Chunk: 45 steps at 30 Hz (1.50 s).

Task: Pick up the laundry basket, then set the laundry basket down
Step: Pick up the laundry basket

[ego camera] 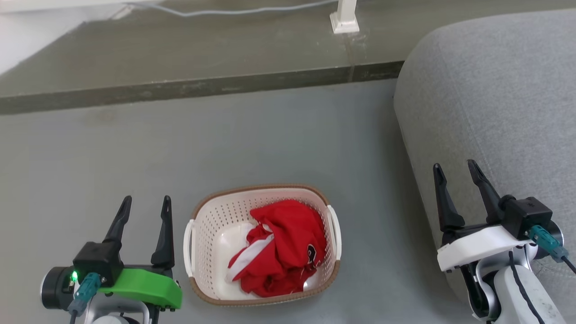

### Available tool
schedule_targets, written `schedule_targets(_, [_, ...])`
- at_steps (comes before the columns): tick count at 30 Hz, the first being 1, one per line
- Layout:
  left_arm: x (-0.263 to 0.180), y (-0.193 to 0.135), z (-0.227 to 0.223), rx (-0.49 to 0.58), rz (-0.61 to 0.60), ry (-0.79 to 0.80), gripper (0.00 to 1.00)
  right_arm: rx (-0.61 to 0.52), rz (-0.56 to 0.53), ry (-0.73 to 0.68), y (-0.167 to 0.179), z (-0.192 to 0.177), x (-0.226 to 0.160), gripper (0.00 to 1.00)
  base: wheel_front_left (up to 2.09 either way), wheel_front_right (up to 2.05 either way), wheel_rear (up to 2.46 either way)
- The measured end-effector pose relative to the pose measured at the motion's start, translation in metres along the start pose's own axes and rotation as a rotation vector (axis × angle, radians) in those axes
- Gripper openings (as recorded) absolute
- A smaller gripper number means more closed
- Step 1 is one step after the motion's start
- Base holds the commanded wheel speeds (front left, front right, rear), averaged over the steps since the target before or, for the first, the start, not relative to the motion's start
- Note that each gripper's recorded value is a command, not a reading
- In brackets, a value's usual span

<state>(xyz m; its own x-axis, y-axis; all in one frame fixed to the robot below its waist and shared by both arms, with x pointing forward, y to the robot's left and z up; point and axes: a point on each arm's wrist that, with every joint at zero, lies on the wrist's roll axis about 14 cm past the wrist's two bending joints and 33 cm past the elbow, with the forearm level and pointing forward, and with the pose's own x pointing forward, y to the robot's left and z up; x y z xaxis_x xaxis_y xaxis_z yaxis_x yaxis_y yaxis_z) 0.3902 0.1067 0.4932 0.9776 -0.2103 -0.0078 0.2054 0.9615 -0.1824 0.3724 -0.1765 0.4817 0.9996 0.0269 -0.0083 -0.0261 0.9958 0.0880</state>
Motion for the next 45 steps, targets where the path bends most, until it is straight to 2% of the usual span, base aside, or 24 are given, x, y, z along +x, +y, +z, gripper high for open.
schedule_targets(7, [0.008,0.003,-0.016,-0.014,0.000,0.061,1.00,0.021,-0.003,0.069,0.000,-0.021,0.007,1.00,0.00,0.00,0.00])
schedule_targets(16, [0.021,0.015,-0.061,-0.018,0.014,0.215,1.00,0.043,0.033,0.194,0.012,-0.060,0.022,1.00,0.00,0.00,0.00])
schedule_targets(27, [0.059,0.025,-0.125,-0.074,0.001,0.418,1.00,0.057,0.079,0.339,0.022,-0.113,0.056,1.00,0.00,0.00,0.00])
schedule_targets(33, [0.086,0.019,-0.160,-0.137,-0.030,0.520,1.00,0.056,0.113,0.419,0.028,-0.144,0.074,1.00,0.00,0.00,0.00])
schedule_targets(45, [0.123,0.034,-0.231,-0.130,-0.043,0.706,1.00,0.051,0.190,0.555,0.043,-0.209,0.099,1.00,0.00,0.00,0.00])
